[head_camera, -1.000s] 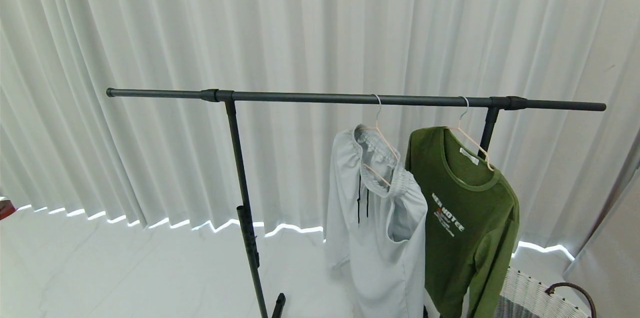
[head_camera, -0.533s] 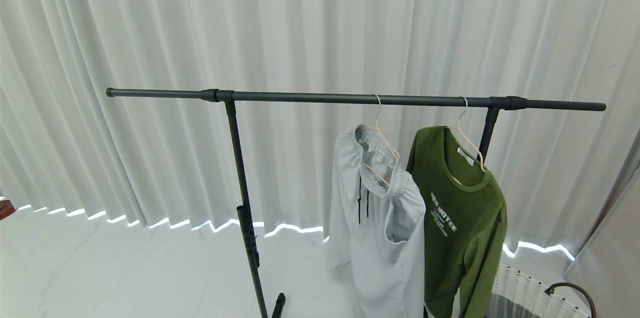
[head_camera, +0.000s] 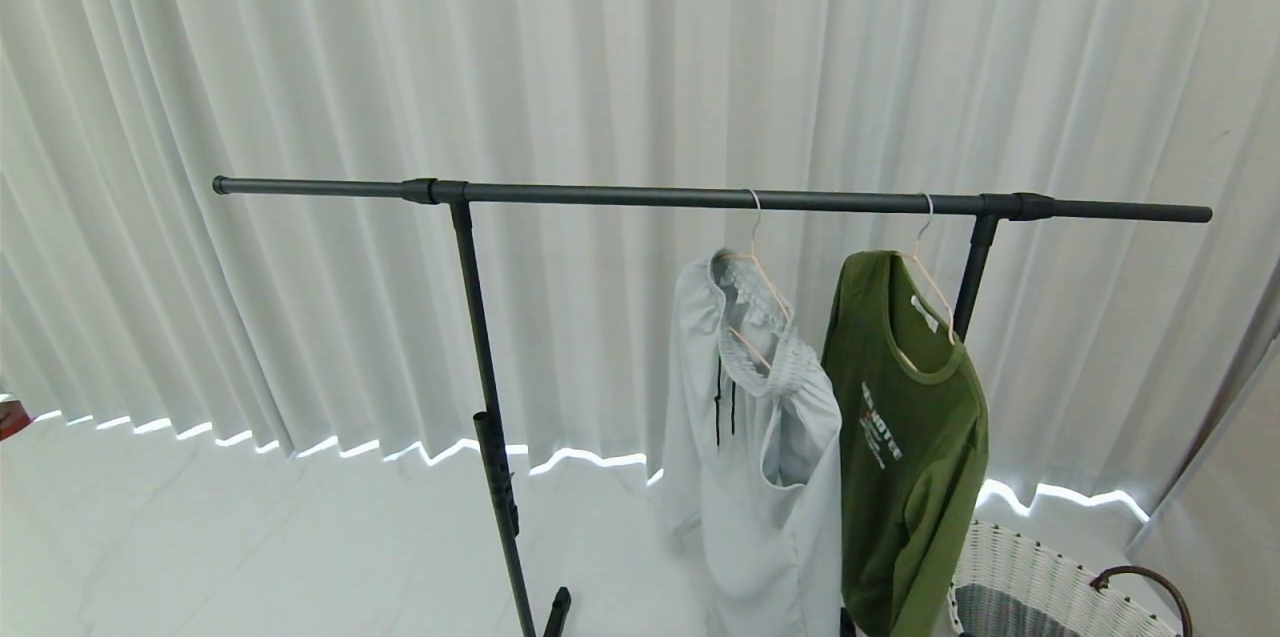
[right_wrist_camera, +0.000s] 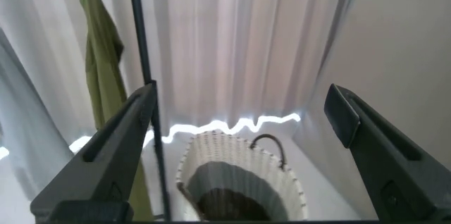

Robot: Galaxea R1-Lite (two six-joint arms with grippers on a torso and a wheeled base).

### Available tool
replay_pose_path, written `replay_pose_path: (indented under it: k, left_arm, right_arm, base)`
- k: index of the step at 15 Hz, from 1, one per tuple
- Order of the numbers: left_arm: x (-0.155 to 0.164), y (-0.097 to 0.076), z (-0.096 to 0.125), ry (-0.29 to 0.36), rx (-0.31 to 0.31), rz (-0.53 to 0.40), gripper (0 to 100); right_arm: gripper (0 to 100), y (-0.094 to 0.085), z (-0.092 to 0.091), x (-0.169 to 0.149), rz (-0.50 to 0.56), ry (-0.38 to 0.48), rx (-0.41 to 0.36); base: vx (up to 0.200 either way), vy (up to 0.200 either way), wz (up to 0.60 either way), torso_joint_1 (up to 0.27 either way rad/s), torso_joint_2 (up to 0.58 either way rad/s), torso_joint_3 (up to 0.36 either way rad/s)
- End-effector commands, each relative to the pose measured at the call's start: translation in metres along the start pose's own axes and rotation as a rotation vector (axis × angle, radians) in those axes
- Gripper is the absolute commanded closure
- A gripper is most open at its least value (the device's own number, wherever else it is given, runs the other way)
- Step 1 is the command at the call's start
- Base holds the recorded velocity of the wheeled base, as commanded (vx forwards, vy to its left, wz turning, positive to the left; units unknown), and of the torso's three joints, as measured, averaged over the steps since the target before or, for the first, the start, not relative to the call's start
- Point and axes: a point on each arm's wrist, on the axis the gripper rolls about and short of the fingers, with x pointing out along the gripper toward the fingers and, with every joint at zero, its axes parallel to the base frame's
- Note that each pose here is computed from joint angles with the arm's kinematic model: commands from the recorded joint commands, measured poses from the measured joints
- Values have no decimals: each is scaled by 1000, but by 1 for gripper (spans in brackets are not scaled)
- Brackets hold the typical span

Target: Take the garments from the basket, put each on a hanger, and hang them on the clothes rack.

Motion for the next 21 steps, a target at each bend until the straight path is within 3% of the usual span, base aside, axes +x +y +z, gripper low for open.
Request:
replay_pose_path:
  k: [1, 6, 7, 9, 12, 14, 21]
  left_arm:
    - [0, 0, 0, 0, 0, 0, 0]
    - [0, 0, 0, 0, 0, 0, 0]
    - [0, 0, 0, 0, 0, 0, 0]
    - [0, 0, 0, 0, 0, 0, 0]
    - [0, 0, 0, 0, 0, 0, 0]
    - [0, 0, 0, 0, 0, 0, 0]
    - [0, 0, 0, 0, 0, 0, 0]
  right_arm:
    - [0, 0, 0, 0, 0, 2, 24]
    - [0, 0, -1, 0, 14, 6, 138]
    - [0, 0, 0, 0, 17, 2, 135]
    - [0, 1, 0, 0, 49, 4, 52]
    - [0, 5, -3, 0, 215, 35, 6]
    - [0, 5, -7, -1, 243, 62, -37]
    - [0, 5, -7, -1, 237, 67, 0]
  base:
    - [0, 0, 0, 0, 0, 0]
    - [0, 0, 0, 0, 0, 0]
    - [0, 0, 0, 0, 0, 0]
    - [0, 0, 0, 0, 0, 0]
    - [0, 0, 0, 0, 0, 0]
    - [0, 0, 0, 0, 0, 0]
    - [0, 0, 0, 0, 0, 0]
